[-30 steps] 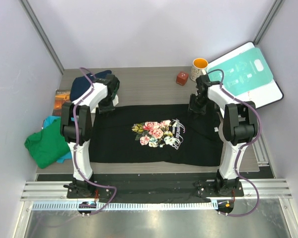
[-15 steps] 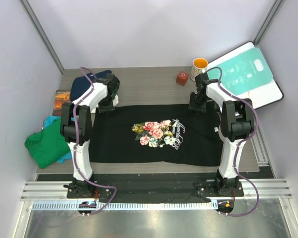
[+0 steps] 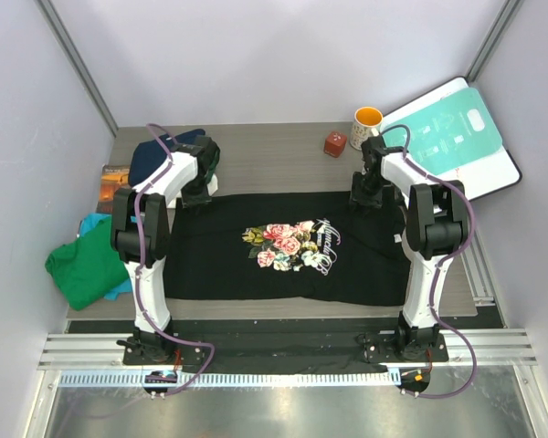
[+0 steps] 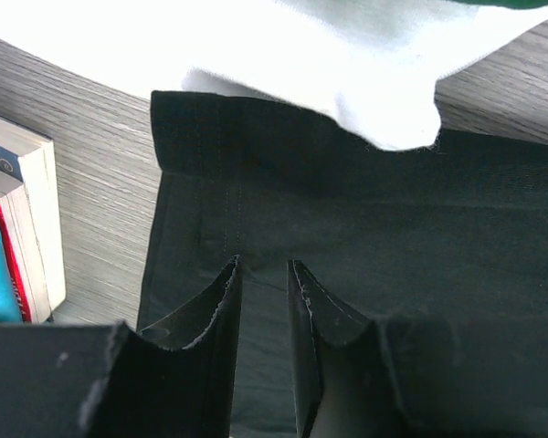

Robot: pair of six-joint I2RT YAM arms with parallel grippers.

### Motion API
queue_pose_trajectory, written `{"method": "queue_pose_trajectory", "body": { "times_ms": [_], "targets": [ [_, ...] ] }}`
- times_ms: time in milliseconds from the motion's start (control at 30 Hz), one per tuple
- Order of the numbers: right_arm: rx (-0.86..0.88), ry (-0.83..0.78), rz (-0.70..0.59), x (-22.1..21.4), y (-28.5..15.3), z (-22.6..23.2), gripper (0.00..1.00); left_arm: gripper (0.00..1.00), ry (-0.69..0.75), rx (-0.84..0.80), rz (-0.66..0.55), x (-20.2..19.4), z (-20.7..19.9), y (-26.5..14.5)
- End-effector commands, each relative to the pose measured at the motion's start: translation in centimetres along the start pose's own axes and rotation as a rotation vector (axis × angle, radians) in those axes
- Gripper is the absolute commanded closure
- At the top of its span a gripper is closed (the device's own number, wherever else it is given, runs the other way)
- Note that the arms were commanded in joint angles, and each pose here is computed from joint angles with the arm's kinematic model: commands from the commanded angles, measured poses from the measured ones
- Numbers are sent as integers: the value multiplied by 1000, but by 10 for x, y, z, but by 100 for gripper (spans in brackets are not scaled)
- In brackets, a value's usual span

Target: Fold and stack the t-shirts

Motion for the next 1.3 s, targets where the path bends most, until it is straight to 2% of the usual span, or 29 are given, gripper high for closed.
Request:
{"method": "queue_pose_trajectory", "body": {
  "times_ms": [0, 233, 467, 500, 533, 633, 700, 833, 867, 900, 933, 1000, 1167, 1267],
  "targets": [
    [4, -2, -84, 14, -21, -2, 53, 73, -6, -25, -37, 9, -1, -10],
    [37, 0, -11, 3, -3, 2, 54, 73, -3, -18, -33, 9, -1, -8],
    [111, -15, 2, 1, -6, 11, 62, 73, 2, -12, -20, 4, -1, -2],
    [118, -13, 3, 1, -7, 12, 65, 73, 2, -11, -18, 4, -1, -1],
    [120, -13, 6, 1, -7, 12, 76, 73, 3, -15, -14, 3, -2, -1],
    [125, -15, 4, -1, -9, 13, 94, 73, 2, -20, -14, 4, -3, -1],
    [122, -19, -3, -1, -12, 12, 99, 73, 2, -20, -15, 4, -3, -2],
    [112, -26, -25, -1, -17, 9, 99, 73, 1, -24, -20, 6, -4, -2],
    [110, -31, -30, -1, -18, 9, 96, 73, 4, -27, -19, 6, -4, -2],
    [111, -39, -36, 0, -20, 9, 87, 73, 5, -26, -16, 6, -4, -1],
    [105, -37, -46, 2, -21, 8, 70, 73, 6, -28, -17, 6, -5, -1],
    [89, -38, -83, 6, -27, 7, 61, 73, 6, -26, -17, 6, -5, -1],
    [66, -36, -146, 19, -34, 5, 57, 73, 14, -23, -14, 6, -4, 0],
    [60, -40, -125, 19, -26, 5, 57, 73, 17, -20, -7, 5, -4, 1]
  ]
}}
Point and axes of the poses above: each gripper's point midway between its finger pads, its own y axis out along the fingers, its own z axis along the line the jaws close on, x = y × z, the point moved 3 cm from there along -y, back along the fingers, and after that the axes turned 3 degrees about y, right-handed, at the moved point
